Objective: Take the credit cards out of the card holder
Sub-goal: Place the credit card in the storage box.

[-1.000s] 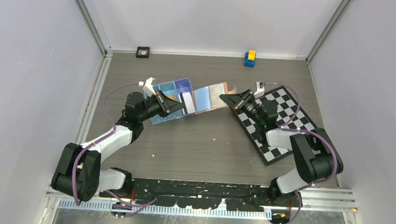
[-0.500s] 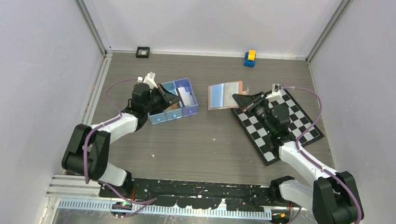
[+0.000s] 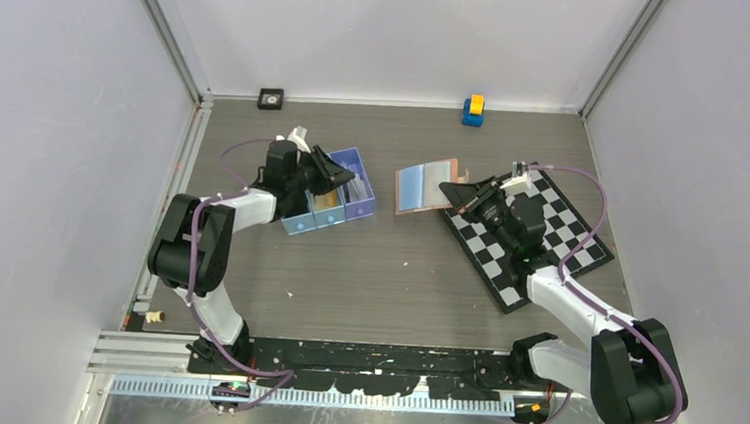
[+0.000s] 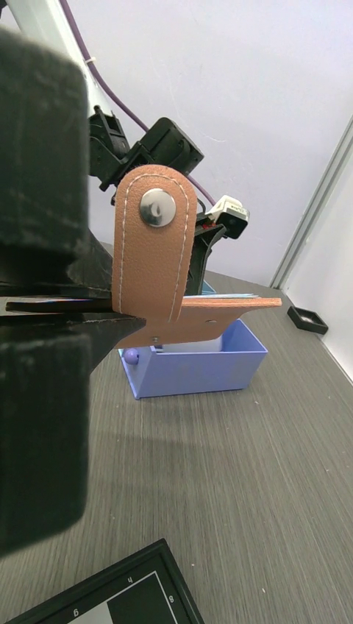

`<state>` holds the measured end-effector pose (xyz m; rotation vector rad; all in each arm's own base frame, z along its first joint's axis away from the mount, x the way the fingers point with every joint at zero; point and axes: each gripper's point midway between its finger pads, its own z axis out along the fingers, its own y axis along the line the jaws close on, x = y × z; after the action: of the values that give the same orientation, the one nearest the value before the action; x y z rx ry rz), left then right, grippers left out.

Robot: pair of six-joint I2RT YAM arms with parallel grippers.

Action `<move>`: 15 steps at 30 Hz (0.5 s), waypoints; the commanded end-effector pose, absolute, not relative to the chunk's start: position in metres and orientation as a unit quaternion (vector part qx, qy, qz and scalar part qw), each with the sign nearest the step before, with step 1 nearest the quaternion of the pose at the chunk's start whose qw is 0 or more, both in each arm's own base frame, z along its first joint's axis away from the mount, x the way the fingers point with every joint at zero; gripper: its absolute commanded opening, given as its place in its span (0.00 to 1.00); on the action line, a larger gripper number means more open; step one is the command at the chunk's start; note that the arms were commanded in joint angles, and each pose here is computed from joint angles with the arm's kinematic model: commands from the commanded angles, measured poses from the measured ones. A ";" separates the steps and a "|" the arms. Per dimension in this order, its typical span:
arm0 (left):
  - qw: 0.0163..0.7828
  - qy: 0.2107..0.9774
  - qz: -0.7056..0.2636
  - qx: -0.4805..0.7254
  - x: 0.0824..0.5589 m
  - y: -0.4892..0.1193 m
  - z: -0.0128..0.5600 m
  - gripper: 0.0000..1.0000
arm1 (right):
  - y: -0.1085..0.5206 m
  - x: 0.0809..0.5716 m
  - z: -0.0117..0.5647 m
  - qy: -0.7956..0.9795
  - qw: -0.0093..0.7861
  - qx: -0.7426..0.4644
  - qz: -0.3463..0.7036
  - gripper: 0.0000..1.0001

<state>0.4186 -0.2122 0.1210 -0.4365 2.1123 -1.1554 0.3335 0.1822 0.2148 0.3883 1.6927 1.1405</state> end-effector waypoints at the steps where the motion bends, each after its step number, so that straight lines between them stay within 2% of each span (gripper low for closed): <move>1: 0.341 0.798 -0.477 -0.143 0.422 -0.221 0.148 0.38 | 0.183 0.337 0.237 0.676 0.532 0.147 0.489 0.00; 5: 0.357 0.790 -0.481 -0.130 0.405 -0.217 0.175 0.51 | 0.190 0.338 0.237 0.675 0.523 0.137 0.502 0.01; 7: 0.378 0.787 -0.473 -0.116 0.391 -0.216 0.189 0.65 | 0.197 0.338 0.238 0.673 0.514 0.127 0.517 0.00; 11: 0.408 0.778 -0.473 -0.065 0.353 -0.232 0.211 0.85 | 0.207 0.336 0.245 0.661 0.498 0.116 0.549 0.01; 15: 0.428 0.754 -0.498 0.001 0.323 -0.256 0.221 0.88 | 0.214 0.331 0.255 0.641 0.483 0.110 0.586 0.01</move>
<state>0.3444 -0.2396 0.2224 -0.1457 1.9358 -1.2405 0.3341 0.2032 0.2000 0.3603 1.7390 1.2741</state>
